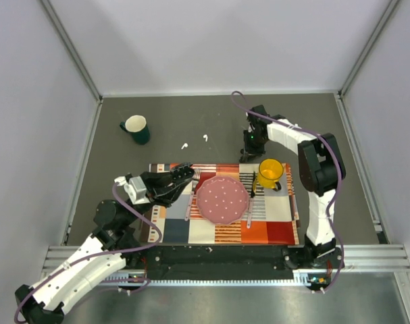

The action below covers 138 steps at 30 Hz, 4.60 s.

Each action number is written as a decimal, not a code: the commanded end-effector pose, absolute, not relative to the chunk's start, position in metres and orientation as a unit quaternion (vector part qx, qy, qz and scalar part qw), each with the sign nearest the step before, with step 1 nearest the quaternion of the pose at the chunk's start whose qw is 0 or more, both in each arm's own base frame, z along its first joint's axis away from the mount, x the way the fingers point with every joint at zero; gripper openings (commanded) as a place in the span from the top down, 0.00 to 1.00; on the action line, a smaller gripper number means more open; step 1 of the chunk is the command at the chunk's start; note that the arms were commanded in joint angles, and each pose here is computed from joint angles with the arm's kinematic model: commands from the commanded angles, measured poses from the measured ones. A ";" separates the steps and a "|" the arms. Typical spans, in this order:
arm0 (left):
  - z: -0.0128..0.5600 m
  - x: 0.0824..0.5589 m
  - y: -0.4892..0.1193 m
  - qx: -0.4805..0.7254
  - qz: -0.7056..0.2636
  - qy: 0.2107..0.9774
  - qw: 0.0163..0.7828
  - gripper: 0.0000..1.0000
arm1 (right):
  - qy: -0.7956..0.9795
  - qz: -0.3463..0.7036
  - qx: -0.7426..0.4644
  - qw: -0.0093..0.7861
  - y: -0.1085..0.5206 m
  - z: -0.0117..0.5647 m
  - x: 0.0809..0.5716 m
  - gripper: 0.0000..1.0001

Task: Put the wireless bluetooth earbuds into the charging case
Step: Pick up the earbud from the center of the board, then place the earbud in the charging case.

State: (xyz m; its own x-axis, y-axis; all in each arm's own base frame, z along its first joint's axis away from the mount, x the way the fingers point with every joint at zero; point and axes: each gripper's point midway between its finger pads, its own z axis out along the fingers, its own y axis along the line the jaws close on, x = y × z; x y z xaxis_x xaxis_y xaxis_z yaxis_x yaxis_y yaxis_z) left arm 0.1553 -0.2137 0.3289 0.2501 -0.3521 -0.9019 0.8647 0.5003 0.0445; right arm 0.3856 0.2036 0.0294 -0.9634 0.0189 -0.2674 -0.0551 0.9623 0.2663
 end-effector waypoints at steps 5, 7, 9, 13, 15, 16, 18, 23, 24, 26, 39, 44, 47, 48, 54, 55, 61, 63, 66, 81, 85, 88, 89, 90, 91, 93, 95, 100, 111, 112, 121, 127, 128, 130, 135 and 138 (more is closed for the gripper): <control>0.337 0.155 -0.208 0.273 -0.405 0.441 0.753 1.00 | 0.978 0.146 -0.004 0.150 0.213 0.024 0.397 0.77; 0.337 0.155 -0.208 0.273 -0.405 0.442 0.753 1.00 | 0.977 0.151 -0.004 0.151 0.215 0.024 0.398 0.77; 0.337 0.155 -0.208 0.274 -0.405 0.442 0.752 1.00 | 0.976 0.156 -0.004 0.149 0.218 0.024 0.397 0.78; 0.337 0.155 -0.208 0.273 -0.405 0.441 0.752 1.00 | 0.974 0.166 -0.002 0.151 0.222 0.025 0.399 0.78; 0.337 0.155 -0.208 0.273 -0.405 0.442 0.752 1.00 | 0.974 0.171 -0.002 0.151 0.223 0.025 0.400 0.78; 0.338 0.155 -0.207 0.273 -0.405 0.442 0.753 1.00 | 0.973 0.174 -0.002 0.148 0.225 0.024 0.399 0.78; 0.337 0.155 -0.207 0.272 -0.405 0.443 0.752 1.00 | 0.973 0.176 -0.001 0.149 0.225 0.023 0.400 0.78; 0.337 0.156 -0.207 0.272 -0.403 0.444 0.752 1.00 | 0.972 0.182 -0.002 0.145 0.228 0.022 0.400 0.80; 0.337 0.156 -0.207 0.270 -0.402 0.444 0.754 1.00 | 0.972 0.184 -0.005 0.148 0.229 0.023 0.401 0.80; 0.337 0.156 -0.207 0.271 -0.402 0.444 0.754 1.00 | 0.971 0.187 -0.006 0.148 0.230 0.023 0.402 0.80; 0.337 0.157 -0.207 0.270 -0.402 0.446 0.753 1.00 | 0.967 0.206 -0.021 0.149 0.237 0.024 0.403 0.98; 0.337 0.157 -0.207 0.269 -0.402 0.446 0.753 1.00 | 0.964 0.213 -0.027 0.154 0.240 0.030 0.405 0.94; 0.337 0.158 -0.207 0.269 -0.401 0.447 0.753 1.00 | 0.963 0.217 -0.025 0.155 0.242 0.031 0.406 0.87; 0.337 0.157 -0.207 0.270 -0.402 0.446 0.753 1.00 | 0.963 0.218 -0.023 0.156 0.242 0.032 0.406 0.86; 0.338 0.156 -0.206 0.270 -0.402 0.446 0.753 1.00 | 0.962 0.218 -0.025 0.164 0.242 0.036 0.407 0.81; 0.338 0.157 -0.206 0.268 -0.401 0.446 0.754 1.00 | 0.961 0.219 -0.025 0.165 0.242 0.037 0.408 0.81; 0.337 0.157 -0.205 0.267 -0.399 0.448 0.755 1.00 | 0.957 0.228 -0.028 0.176 0.245 0.044 0.411 0.81; 0.337 0.156 -0.205 0.267 -0.400 0.447 0.755 1.00 | 0.956 0.232 -0.030 0.178 0.246 0.046 0.410 0.81; 0.337 0.157 -0.204 0.266 -0.398 0.447 0.756 1.00 | 0.953 0.238 -0.029 0.185 0.248 0.049 0.412 0.81; 0.338 0.157 -0.205 0.267 -0.400 0.448 0.754 1.00 | 0.953 0.241 -0.029 0.181 0.250 0.039 0.412 0.79; 0.337 0.156 -0.205 0.267 -0.402 0.450 0.751 1.00 | 0.954 0.238 -0.031 0.181 0.248 0.036 0.411 0.79; 0.336 0.156 -0.205 0.267 -0.402 0.451 0.751 1.00 | 0.954 0.241 -0.034 0.177 0.249 0.034 0.410 0.78; 0.337 0.156 -0.206 0.267 -0.403 0.451 0.751 1.00 | 0.954 0.242 -0.035 0.174 0.249 0.033 0.409 0.78; 0.336 0.156 -0.206 0.268 -0.403 0.451 0.750 1.00 | 0.954 0.243 -0.036 0.172 0.250 0.032 0.408 0.78; 0.335 0.156 -0.207 0.269 -0.404 0.452 0.749 1.00 | 0.953 0.246 -0.038 0.171 0.251 0.033 0.407 0.76; 0.337 0.156 -0.206 0.267 -0.404 0.451 0.750 1.00 | 0.954 0.247 -0.041 0.167 0.251 0.030 0.405 0.76; 0.335 0.156 -0.206 0.268 -0.405 0.452 0.749 1.00 | 0.953 0.254 -0.044 0.163 0.254 0.030 0.403 0.75; 0.336 0.156 -0.206 0.267 -0.404 0.452 0.749 1.00 | 0.953 0.255 -0.048 0.158 0.258 0.028 0.401 0.75; 0.333 0.157 -0.206 0.265 -0.403 0.456 0.748 1.00 | 0.952 0.255 -0.051 0.159 0.258 0.029 0.400 0.89; 0.333 0.157 -0.205 0.265 -0.402 0.456 0.748 1.00 | 0.952 0.255 -0.052 0.159 0.259 0.029 0.399 0.90; 0.334 0.158 -0.205 0.263 -0.402 0.457 0.749 1.00 | 0.920 0.307 -0.101 0.221 0.270 0.088 0.400 1.00; 0.335 0.157 -0.204 0.265 -0.400 0.456 0.750 1.00 | 0.847 0.378 -0.224 0.298 0.282 0.179 0.379 1.00; 0.336 0.157 -0.205 0.267 -0.400 0.454 0.750 1.00 | 0.824 0.389 -0.258 0.321 0.282 0.202 0.372 1.00; 0.335 0.156 -0.206 0.271 -0.399 0.453 0.750 1.00 | 0.789 0.423 -0.298 0.331 0.286 0.229 0.355 1.00; 0.336 0.155 -0.207 0.276 -0.401 0.451 0.748 1.00 | 0.689 0.476 -0.402 0.370 0.285 0.295 0.305 1.00; 0.336 0.154 -0.209 0.279 -0.408 0.452 0.743 1.00 | 0.627 0.500 -0.453 0.389 0.281 0.328 0.272 1.00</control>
